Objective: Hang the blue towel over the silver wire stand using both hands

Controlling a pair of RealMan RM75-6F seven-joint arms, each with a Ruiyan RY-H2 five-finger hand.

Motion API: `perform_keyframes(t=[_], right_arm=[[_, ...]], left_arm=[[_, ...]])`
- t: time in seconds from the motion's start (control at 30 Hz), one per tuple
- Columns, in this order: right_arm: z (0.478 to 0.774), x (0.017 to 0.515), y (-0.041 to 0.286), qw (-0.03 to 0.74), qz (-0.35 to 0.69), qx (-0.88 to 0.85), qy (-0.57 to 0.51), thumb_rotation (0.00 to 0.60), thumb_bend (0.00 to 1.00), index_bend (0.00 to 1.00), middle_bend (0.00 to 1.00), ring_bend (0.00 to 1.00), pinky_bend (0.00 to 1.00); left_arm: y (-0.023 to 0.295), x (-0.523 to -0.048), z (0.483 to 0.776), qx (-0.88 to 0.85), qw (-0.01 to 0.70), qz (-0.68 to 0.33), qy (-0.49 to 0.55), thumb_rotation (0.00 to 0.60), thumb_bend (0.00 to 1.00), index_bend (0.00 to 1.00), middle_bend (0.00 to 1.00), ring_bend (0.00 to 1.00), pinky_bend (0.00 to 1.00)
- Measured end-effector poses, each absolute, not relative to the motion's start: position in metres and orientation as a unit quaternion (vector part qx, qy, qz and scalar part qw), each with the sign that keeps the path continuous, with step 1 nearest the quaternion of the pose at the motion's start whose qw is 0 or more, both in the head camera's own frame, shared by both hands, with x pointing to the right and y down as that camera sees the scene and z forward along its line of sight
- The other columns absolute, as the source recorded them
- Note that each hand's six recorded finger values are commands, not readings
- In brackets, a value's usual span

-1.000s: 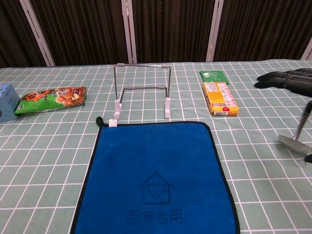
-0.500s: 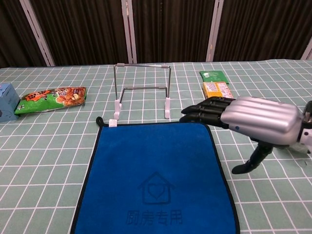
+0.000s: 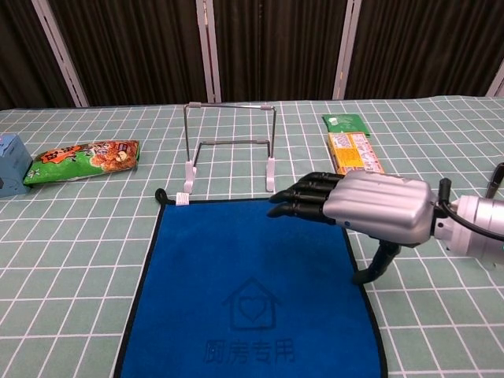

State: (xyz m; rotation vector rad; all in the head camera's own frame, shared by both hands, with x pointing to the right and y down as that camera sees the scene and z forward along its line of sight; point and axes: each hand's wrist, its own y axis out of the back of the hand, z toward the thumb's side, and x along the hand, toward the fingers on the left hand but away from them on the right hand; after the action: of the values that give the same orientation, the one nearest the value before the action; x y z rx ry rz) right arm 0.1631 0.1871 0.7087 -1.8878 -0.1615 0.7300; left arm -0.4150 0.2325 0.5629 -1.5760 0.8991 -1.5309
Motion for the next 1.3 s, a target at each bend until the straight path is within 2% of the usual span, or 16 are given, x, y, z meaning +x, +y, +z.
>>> perform_keyframes(t=[0.3,0.8,1.3], right_arm=[[0.717,0.165,0.183,0.536,0.310,-0.783,-0.051,0.600,0.00,0.00,0.00,0.00,0.00],[0.714,0.178,0.181,0.551,0.302,-0.777,-0.039,0.600,0.00,0.00,0.00,0.00,0.00],[0.718,0.154,0.184,0.540,0.284,-0.791,-0.050,0.600,0.00,0.00,0.00,0.00,0.00]], left_arm=[[0.232,-0.415,0.564,-0.614,0.374,-0.600,0.350,0.600,0.00,0.00,0.00,0.00,0.00],[0.233,-0.416,0.565,-0.614,0.371,-0.603,0.349,0.600,0.00,0.00,0.00,0.00,0.00],[0.234,-0.415,0.567,-0.613,0.372,-0.605,0.348,0.600,0.00,0.00,0.00,0.00,0.00]])
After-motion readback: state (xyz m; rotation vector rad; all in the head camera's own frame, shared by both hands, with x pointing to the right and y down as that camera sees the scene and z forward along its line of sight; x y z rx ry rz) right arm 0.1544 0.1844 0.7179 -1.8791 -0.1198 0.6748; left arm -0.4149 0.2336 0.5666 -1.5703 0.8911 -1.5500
